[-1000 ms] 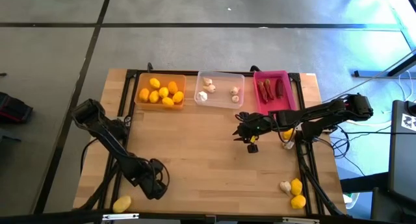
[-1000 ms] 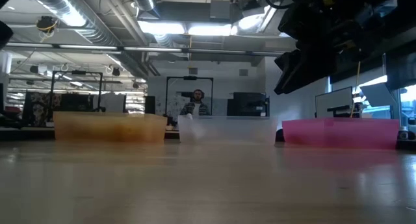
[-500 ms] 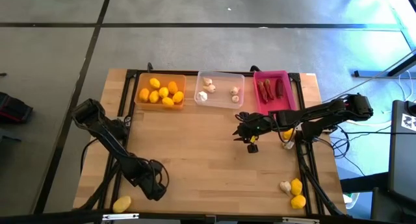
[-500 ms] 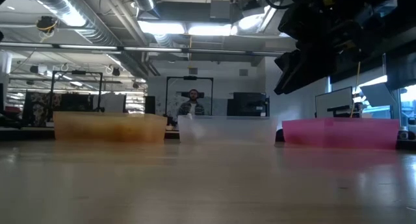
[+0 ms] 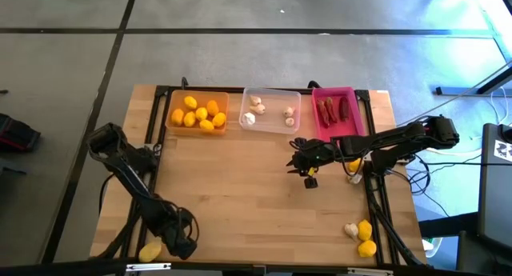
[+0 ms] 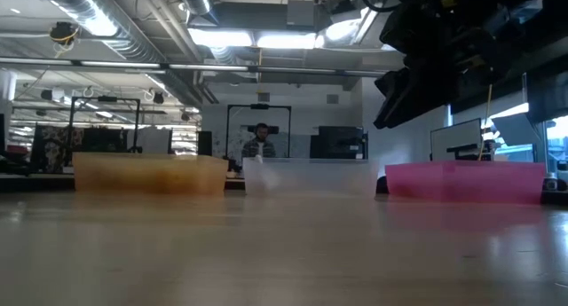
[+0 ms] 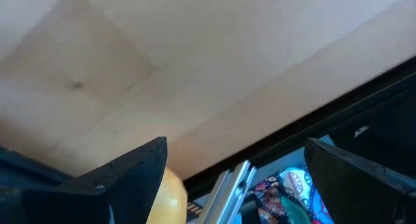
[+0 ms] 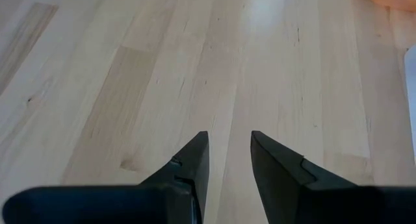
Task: Sort produce into baskets
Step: Put the yellow lemon into the orange bin
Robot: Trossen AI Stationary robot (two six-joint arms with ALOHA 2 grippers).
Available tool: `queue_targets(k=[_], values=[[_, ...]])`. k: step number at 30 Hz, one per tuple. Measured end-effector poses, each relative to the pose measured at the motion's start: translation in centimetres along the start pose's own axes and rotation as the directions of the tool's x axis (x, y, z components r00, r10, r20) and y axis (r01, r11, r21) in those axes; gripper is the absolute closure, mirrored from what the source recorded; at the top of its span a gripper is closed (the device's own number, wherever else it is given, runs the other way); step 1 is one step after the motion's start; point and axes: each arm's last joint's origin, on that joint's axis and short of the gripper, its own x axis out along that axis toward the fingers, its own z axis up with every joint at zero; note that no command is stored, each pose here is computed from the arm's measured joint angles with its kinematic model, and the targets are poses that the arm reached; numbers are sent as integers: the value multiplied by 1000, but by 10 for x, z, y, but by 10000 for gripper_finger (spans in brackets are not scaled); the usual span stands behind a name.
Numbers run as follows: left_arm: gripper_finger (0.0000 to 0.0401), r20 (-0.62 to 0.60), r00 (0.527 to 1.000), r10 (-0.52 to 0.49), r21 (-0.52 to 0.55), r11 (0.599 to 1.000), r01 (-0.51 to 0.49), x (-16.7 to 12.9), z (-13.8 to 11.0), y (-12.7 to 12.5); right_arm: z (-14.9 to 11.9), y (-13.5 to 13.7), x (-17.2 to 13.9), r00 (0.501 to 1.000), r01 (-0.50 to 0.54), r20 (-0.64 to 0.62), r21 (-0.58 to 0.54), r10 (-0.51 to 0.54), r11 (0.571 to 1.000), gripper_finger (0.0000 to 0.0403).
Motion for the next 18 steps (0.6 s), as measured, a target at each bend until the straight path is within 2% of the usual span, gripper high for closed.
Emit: queue_targets(k=[9,18], values=[[46,-24,999,31,60,998,-29,4,-16,8,0,0,0,1000,0,0,-1,0,1000,292],[46,-76,993,88,66,994,-83,11,-26,14,0,0,0,1000,-1,-1,-1,1,1000,292]])
